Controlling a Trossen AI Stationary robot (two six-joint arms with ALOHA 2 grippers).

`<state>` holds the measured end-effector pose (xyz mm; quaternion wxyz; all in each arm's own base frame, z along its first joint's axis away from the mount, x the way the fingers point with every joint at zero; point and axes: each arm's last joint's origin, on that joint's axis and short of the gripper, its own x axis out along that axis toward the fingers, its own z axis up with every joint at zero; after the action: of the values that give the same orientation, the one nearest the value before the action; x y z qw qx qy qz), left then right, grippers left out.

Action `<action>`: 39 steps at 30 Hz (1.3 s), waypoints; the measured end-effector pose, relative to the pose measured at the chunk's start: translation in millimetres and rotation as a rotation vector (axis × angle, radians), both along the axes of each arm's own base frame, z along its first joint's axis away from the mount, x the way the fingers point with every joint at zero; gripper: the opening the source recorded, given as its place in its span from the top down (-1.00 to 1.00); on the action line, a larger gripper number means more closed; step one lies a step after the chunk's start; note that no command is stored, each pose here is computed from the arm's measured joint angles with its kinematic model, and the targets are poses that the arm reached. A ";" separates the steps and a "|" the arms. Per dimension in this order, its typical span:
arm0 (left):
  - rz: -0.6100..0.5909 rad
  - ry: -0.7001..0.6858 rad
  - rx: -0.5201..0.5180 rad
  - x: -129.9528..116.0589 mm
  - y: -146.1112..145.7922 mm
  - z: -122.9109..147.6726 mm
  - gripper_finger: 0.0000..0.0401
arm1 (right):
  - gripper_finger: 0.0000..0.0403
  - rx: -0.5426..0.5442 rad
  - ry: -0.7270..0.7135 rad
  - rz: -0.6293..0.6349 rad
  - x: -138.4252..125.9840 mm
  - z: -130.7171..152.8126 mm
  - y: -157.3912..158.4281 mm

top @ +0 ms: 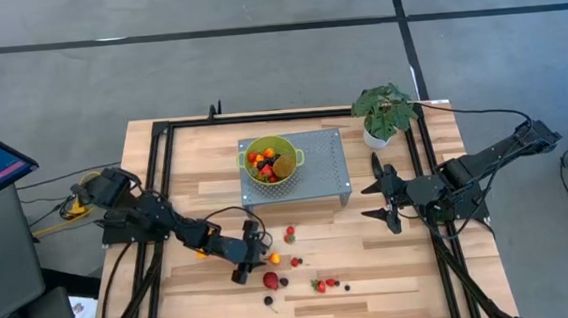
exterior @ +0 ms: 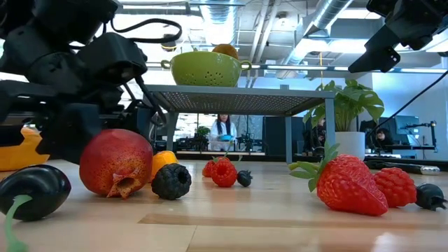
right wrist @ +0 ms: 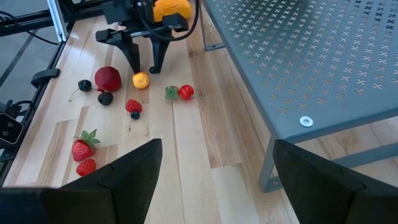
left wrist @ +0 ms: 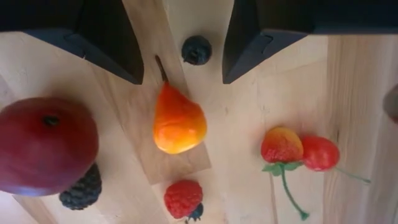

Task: Pick & Place Fruit
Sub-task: Put the blueberry into the green strainer bowl on the shelf

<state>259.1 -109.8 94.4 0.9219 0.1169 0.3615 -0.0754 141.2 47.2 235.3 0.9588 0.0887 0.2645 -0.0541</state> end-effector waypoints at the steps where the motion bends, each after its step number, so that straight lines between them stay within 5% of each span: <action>1: 0.009 0.003 -0.006 -0.2 0.2 -0.3 -0.02 | -0.50 0.000 0.000 0.000 0.0 0.1 0.0; 39: 0.081 0.030 -0.046 -2.4 2.2 -3.6 0.70 | -0.50 0.000 0.000 0.000 0.0 0.1 0.0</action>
<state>256.7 -107.6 90.9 0.9212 0.0801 0.3777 -0.0481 141.2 47.2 235.4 0.9588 0.0889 0.2642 -0.0542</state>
